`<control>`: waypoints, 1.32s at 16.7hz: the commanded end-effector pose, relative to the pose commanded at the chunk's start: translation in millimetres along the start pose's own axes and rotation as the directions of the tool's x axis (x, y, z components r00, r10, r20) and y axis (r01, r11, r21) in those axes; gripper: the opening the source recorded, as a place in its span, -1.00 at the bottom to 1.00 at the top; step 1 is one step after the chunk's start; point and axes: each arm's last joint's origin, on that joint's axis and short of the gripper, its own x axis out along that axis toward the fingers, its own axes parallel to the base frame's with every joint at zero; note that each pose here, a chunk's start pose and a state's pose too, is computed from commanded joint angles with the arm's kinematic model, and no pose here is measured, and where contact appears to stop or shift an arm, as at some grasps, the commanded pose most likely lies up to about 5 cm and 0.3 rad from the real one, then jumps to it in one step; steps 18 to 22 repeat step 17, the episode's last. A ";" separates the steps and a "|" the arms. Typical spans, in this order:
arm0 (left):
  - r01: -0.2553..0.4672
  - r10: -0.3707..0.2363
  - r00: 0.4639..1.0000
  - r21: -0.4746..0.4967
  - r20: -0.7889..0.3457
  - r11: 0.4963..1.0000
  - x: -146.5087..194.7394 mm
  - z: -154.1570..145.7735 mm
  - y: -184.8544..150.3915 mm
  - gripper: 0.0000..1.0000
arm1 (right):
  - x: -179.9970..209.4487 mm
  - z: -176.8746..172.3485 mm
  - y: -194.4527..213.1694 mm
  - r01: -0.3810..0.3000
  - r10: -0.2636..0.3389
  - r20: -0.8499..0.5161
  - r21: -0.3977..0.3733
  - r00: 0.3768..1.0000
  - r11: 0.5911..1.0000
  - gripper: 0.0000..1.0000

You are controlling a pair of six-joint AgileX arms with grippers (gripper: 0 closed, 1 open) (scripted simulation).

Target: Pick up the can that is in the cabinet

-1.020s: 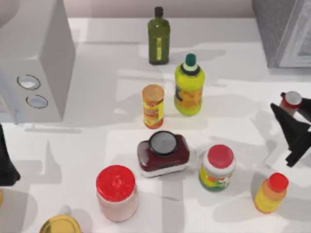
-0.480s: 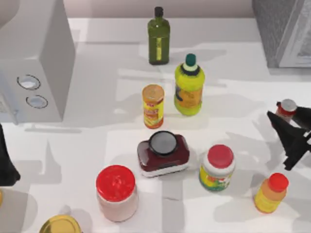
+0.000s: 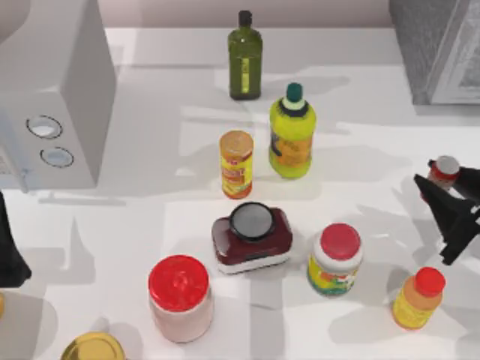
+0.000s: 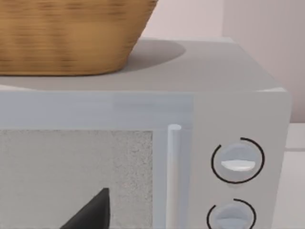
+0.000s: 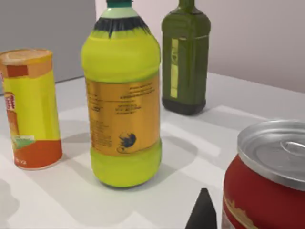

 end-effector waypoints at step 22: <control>0.000 0.000 1.000 0.000 0.000 1.000 0.0 0.0 0.0 1.00 | 0.0 0.0 0.0 0.000 0.000 0.000 0.000 1.000 1.000 1.00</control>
